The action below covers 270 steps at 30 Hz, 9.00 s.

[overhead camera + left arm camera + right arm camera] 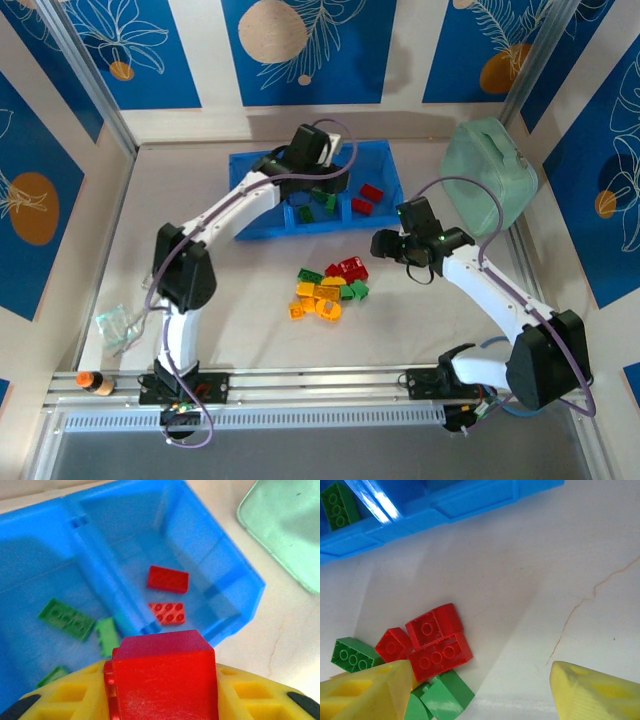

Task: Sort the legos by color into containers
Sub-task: Place the lego in the container, then pick up the lego from the center of the table, then place the lego in the container, then move the lego to the center of the table, then pick up the lego from the center of the table.

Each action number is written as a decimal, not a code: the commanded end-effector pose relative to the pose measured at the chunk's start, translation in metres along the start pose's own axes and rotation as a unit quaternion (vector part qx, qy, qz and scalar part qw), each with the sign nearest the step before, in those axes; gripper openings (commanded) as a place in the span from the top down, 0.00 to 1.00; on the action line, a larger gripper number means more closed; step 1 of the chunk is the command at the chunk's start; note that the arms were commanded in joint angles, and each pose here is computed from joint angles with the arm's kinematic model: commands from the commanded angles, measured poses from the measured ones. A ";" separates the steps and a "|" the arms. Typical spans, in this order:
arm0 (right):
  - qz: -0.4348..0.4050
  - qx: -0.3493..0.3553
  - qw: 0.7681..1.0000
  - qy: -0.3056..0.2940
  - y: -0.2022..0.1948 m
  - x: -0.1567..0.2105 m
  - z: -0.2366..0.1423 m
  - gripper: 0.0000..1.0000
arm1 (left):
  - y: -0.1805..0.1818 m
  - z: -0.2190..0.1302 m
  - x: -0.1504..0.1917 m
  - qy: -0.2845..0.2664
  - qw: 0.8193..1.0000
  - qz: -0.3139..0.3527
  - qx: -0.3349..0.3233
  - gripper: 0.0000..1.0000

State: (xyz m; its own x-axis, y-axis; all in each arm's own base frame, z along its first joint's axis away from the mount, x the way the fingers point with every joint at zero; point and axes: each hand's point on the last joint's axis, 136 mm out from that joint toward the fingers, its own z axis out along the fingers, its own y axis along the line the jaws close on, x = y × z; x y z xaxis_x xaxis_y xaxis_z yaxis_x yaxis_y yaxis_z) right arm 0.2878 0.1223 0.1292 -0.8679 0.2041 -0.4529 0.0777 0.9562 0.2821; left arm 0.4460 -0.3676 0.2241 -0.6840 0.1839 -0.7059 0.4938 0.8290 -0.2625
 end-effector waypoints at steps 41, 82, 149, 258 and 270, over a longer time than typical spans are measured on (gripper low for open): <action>-0.105 0.004 0.990 0.096 0.040 0.035 0.037 0.24 | -0.001 -0.110 0.083 -0.061 0.998 0.008 -0.023 0.19; -0.102 0.015 0.971 0.218 0.053 0.062 0.127 0.51 | 0.061 -0.133 0.203 -0.016 0.994 -0.048 -0.097 0.20; -0.045 0.040 0.998 0.025 0.032 -0.159 0.071 0.82 | 0.067 -0.134 0.217 -0.018 0.994 -0.051 -0.100 0.21; -0.012 -0.020 0.999 -0.028 0.018 -0.064 0.007 0.34 | 0.096 -0.025 0.274 0.210 0.965 -0.026 -0.153 0.19; 0.000 -0.019 0.999 -0.035 0.009 -0.061 0.004 0.35 | 0.084 -0.036 0.231 0.172 0.974 -0.011 -0.144 0.48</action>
State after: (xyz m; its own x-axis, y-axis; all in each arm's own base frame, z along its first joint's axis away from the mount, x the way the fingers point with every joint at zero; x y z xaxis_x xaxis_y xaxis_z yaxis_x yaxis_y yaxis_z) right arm 0.3477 0.1194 0.1486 -0.8417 0.1959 -0.5031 0.0563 0.9586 0.2791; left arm 0.3038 -0.2264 0.0377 -0.8799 0.2768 -0.3861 0.3123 0.9495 -0.0310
